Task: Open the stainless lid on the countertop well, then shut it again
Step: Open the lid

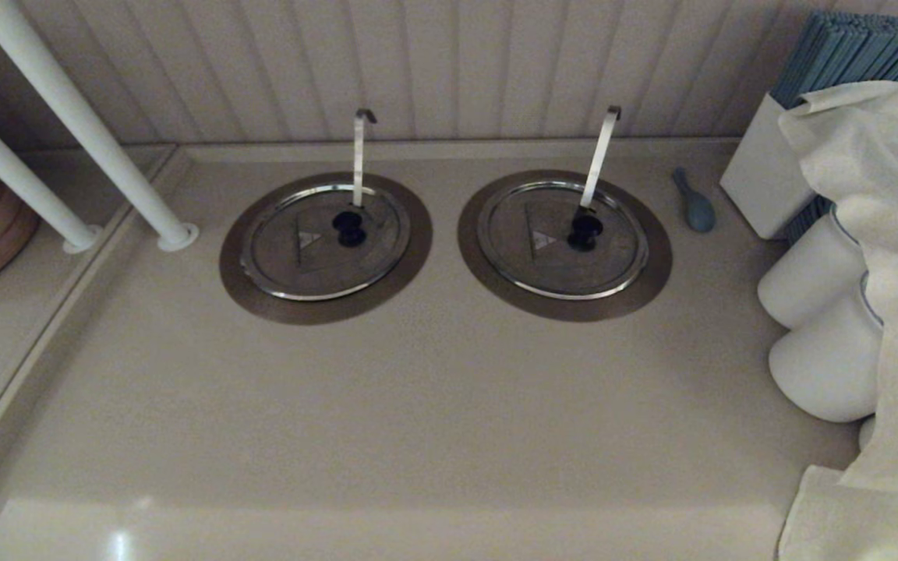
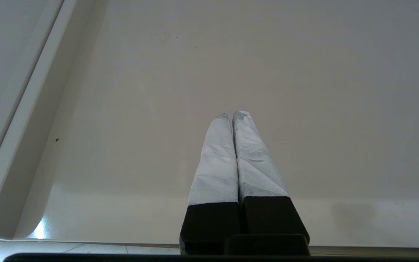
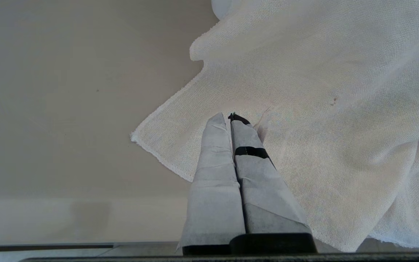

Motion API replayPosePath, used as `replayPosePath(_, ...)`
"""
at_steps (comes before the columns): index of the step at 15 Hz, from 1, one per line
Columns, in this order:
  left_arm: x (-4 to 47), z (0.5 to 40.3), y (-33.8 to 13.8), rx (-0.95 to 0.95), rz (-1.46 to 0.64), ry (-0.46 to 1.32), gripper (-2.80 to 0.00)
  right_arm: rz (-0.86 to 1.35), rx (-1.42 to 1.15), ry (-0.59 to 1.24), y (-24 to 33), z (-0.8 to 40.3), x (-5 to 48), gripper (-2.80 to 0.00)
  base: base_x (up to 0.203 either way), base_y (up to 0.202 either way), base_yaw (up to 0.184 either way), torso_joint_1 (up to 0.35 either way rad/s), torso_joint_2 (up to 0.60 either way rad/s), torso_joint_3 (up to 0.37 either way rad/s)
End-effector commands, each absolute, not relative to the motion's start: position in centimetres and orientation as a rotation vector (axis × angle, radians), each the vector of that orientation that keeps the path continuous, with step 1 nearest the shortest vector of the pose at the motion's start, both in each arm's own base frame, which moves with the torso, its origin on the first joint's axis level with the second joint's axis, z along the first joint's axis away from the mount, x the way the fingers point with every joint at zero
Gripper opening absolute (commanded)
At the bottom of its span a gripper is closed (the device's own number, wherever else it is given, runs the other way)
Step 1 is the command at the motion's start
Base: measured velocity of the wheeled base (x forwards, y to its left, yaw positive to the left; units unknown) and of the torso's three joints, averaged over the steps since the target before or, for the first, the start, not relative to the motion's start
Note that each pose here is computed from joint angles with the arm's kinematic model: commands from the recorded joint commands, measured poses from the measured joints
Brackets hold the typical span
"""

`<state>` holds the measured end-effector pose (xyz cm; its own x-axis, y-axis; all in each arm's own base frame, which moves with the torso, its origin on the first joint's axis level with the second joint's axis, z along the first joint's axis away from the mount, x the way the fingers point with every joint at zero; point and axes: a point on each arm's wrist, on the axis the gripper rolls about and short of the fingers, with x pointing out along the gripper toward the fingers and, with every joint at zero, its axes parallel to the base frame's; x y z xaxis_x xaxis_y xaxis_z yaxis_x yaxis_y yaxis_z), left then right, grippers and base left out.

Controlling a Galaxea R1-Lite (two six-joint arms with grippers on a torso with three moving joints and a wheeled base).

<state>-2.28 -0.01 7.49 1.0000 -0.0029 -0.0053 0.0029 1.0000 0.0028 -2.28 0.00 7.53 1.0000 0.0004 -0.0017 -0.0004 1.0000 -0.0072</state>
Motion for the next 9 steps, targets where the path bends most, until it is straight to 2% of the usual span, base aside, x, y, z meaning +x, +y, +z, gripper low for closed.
replayPosePath(1, -2.28, 7.49, -0.01, 0.002, -0.003, 0.006, -2.8, 0.0, -0.006, 0.003, 0.01, 7.54, -2.27, -2.8, 0.0, 0.0, 0.0, 0.0, 0.0, 0.0)
replayPosePath(9, -2.28, 7.47, 0.0, -0.003, -0.002, 0.008, -2.8, 0.0, -0.006, 0.0, 0.01, 7.55, -2.28, -2.8, 0.0, 0.0, 0.0, 0.0, 0.0, 0.0)
